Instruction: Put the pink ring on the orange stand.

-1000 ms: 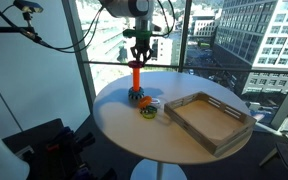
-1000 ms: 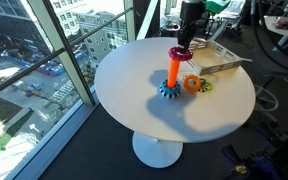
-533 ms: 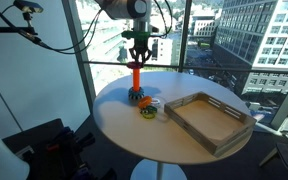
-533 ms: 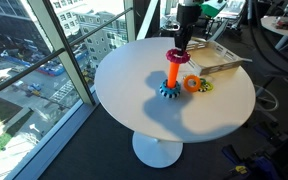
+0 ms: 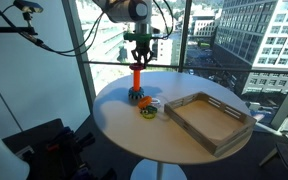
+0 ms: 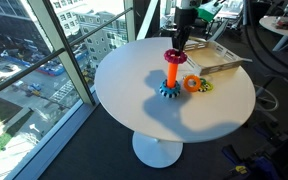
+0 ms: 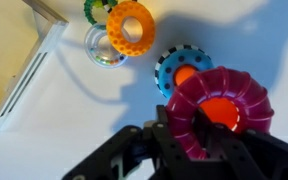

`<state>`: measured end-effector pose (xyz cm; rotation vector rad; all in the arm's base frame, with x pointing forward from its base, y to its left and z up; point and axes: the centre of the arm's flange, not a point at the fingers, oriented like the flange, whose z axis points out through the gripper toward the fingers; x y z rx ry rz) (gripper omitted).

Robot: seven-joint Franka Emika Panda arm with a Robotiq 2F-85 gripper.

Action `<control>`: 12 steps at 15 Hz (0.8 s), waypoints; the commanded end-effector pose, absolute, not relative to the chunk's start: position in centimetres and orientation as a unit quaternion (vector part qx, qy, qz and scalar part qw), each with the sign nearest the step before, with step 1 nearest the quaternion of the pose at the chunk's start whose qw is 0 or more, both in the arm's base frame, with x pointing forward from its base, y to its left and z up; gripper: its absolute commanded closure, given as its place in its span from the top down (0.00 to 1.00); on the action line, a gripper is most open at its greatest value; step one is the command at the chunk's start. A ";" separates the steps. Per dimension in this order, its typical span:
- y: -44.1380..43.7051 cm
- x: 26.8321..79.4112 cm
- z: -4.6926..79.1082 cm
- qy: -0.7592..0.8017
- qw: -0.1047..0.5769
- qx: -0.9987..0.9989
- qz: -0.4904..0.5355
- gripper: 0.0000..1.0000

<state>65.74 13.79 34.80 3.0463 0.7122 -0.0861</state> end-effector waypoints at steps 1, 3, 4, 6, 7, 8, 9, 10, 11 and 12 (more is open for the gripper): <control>14.0 66.8 34.8 0.221 0.015 0.975 -0.021 0.10; 14.0 66.8 34.7 0.222 0.013 0.975 -0.021 0.10; 14.0 66.8 34.7 0.223 0.012 0.975 -0.023 0.10; 14.1 66.7 34.6 0.224 0.010 0.974 -0.025 0.34; 14.0 66.7 34.6 0.224 0.010 0.974 -0.026 0.52; 14.0 66.6 34.6 0.224 0.009 0.974 -0.026 0.59; 14.0 66.6 34.6 0.225 0.009 0.974 -0.027 0.62; 14.0 66.6 34.6 0.225 0.009 0.974 -0.027 0.68; 14.0 66.5 34.6 0.225 0.008 0.974 -0.027 0.77; 14.0 66.5 34.6 0.224 0.008 0.974 -0.028 0.85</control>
